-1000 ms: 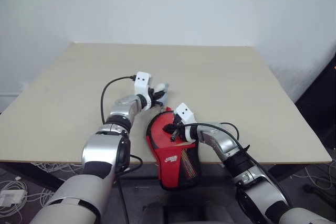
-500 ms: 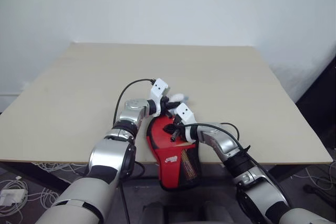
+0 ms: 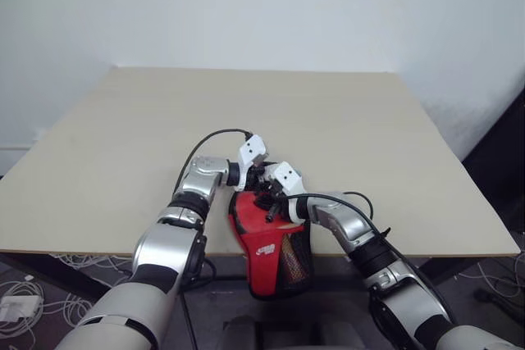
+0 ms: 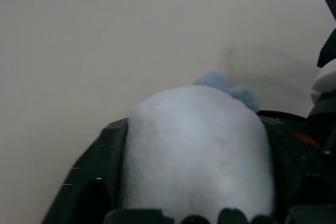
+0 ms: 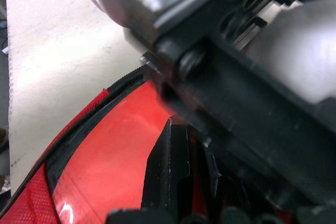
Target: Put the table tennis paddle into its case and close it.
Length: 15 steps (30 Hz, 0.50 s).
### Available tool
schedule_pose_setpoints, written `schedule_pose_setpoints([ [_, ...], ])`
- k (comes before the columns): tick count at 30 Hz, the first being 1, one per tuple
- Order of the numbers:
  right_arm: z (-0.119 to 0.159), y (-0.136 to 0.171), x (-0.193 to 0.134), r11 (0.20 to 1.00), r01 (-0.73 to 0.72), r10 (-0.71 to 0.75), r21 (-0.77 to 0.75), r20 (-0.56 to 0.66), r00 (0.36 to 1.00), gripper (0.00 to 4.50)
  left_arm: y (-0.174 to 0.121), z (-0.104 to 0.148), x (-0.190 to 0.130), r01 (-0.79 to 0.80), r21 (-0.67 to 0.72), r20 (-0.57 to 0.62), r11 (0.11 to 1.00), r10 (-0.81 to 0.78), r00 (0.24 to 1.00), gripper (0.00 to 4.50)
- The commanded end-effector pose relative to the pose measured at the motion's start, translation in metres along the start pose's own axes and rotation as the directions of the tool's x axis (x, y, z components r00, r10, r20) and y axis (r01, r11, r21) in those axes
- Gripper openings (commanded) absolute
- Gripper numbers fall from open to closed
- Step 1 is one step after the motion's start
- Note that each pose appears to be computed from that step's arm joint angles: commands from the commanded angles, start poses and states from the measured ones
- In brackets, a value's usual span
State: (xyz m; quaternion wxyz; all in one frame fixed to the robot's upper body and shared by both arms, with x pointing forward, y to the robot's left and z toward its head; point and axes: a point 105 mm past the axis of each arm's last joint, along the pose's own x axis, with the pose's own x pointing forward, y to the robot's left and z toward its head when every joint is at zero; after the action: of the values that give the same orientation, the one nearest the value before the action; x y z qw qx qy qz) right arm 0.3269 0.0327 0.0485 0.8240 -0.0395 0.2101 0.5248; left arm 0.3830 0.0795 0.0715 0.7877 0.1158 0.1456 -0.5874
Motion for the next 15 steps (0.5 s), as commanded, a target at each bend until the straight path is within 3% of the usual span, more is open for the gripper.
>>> schedule_pose_setpoints([
  [1, -0.01, 0.0, 0.001, 1.0, 0.005, -0.005, 0.013, -0.042, 0.999, 0.25, -0.004, -0.001, 0.0, 0.031, 0.02, -0.022, 0.999, -0.03, 0.999, 4.45],
  [9, -0.01, 0.001, 0.002, 1.0, 0.0, 0.001, 0.013, -0.042, 0.999, 0.25, 0.008, 0.015, -0.026, 0.033, 0.086, -0.03, 0.996, -0.03, 0.999, 4.45],
  [15, -0.01, 0.0, 0.001, 1.0, 0.001, -0.001, 0.013, -0.041, 0.999, 0.25, 0.006, 0.041, -0.061, 0.099, 0.161, -0.01, 0.982, -0.099, 0.995, 4.45],
])
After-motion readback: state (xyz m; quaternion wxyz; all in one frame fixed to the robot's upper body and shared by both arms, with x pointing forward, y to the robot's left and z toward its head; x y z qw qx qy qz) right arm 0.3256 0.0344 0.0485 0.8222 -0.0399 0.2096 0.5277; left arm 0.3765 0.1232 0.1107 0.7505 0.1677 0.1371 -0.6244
